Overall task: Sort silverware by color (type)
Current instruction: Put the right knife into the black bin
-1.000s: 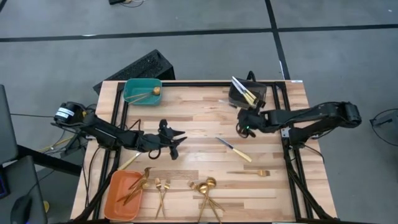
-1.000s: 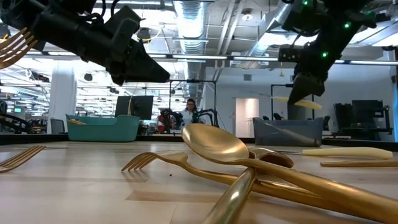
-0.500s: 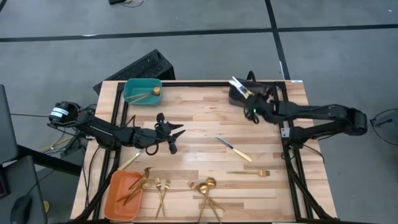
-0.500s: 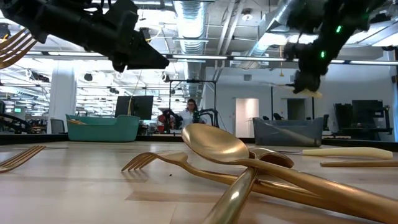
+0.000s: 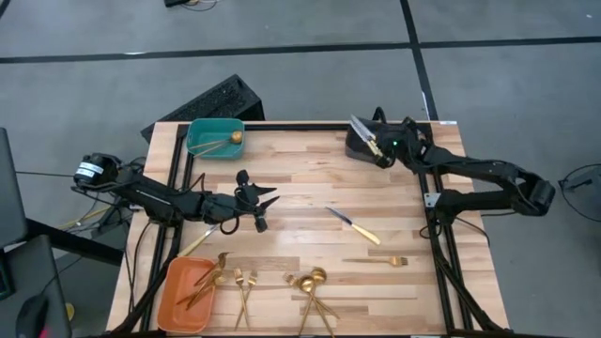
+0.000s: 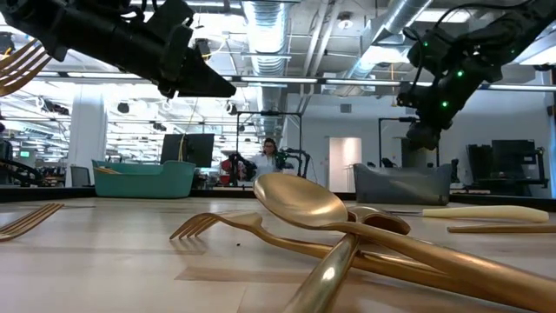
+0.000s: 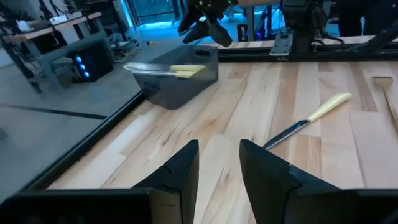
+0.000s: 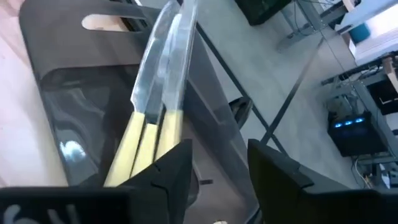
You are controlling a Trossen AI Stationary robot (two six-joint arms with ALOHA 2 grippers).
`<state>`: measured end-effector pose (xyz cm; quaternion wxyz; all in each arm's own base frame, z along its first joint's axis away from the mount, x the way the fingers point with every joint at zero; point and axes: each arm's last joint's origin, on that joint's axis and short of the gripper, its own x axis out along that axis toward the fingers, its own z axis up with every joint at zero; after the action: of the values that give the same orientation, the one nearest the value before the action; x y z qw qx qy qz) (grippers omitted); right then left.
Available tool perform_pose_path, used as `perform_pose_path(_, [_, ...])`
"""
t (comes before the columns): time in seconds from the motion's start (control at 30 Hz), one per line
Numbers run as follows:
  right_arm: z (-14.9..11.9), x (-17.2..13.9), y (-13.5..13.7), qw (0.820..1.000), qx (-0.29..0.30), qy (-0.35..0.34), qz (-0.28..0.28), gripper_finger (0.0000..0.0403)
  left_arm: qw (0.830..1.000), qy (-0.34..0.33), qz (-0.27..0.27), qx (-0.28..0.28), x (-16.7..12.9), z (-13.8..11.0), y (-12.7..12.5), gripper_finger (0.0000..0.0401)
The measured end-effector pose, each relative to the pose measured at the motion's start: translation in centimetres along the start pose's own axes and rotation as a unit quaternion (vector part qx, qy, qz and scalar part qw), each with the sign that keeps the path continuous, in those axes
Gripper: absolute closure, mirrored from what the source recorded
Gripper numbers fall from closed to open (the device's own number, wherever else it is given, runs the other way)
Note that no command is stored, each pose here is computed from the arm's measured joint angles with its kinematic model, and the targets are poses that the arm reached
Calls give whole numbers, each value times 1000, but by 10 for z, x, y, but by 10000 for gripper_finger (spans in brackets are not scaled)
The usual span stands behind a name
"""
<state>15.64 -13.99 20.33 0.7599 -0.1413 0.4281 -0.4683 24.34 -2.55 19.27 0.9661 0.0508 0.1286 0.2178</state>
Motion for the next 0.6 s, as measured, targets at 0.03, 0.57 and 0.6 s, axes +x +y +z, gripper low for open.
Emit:
perform_pose_path(0.03, [0, 0, 1, 1000, 0, -1, 1, 218, 1000, -2, 1, 1, 0, 0, 1, 297])
perform_pose_path(0.57, [25, -61, 56, 910, 86, -149, 377, 237, 1000, -9, -9, -21, 2, 2, 3, 297])
perform_pose_path(0.6, [26, -69, 58, 900, 76, -167, 395, 240, 1000, -9, -11, -20, 2, 2, 2, 297])
